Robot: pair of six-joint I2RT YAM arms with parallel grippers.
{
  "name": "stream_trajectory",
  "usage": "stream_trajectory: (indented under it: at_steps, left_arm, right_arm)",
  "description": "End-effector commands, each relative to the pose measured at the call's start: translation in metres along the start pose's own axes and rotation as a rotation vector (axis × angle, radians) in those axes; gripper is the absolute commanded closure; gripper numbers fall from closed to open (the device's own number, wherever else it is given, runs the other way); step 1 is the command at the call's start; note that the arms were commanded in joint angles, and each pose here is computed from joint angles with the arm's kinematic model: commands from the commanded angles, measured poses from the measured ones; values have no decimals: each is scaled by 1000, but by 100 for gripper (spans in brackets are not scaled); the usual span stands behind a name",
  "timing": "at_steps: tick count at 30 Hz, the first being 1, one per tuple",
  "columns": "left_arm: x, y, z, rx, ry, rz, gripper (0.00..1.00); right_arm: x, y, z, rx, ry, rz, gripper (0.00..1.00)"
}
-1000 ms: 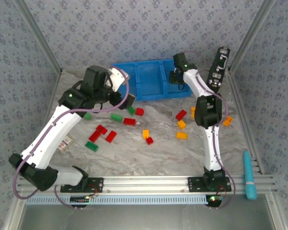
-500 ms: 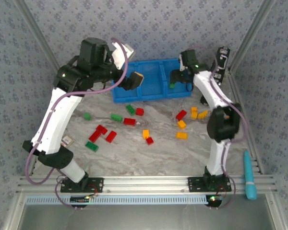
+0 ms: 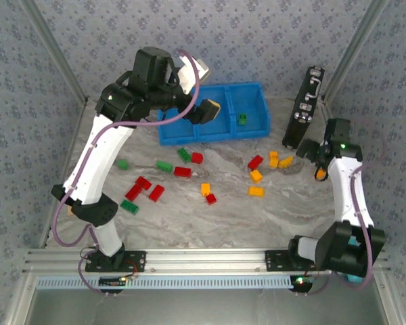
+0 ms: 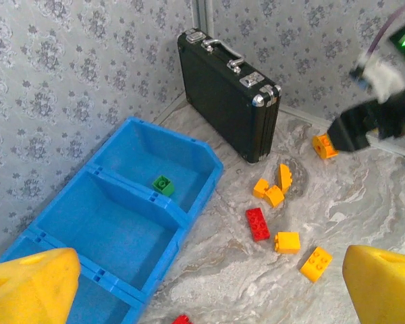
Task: Sort the legos into containers by color
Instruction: Pick up the lego from the middle-right of the table.
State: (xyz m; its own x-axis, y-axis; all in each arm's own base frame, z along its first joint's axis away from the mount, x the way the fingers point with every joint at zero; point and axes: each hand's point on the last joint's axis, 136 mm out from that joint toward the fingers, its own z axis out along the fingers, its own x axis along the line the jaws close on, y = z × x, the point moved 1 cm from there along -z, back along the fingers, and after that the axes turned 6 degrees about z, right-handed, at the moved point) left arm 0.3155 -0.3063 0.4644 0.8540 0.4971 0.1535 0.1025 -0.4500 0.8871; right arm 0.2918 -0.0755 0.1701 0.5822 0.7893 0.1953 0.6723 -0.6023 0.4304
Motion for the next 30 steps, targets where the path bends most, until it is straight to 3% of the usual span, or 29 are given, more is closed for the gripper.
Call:
stream_trajectory:
  at_steps: [1, 15, 30]
  left_arm:
    - [-2, 0, 5, -1, -26, 0, 0]
    - [5, -19, 23, 65, -13, 16, 0]
    - [19, -34, 23, 109, 34, 12, 0]
  right_arm:
    - [-9, -16, 19, 84, 74, 123, 8]
    - [-44, 28, 86, 124, -13, 141, 10]
    - [-56, 60, 140, 163, -57, 126, 27]
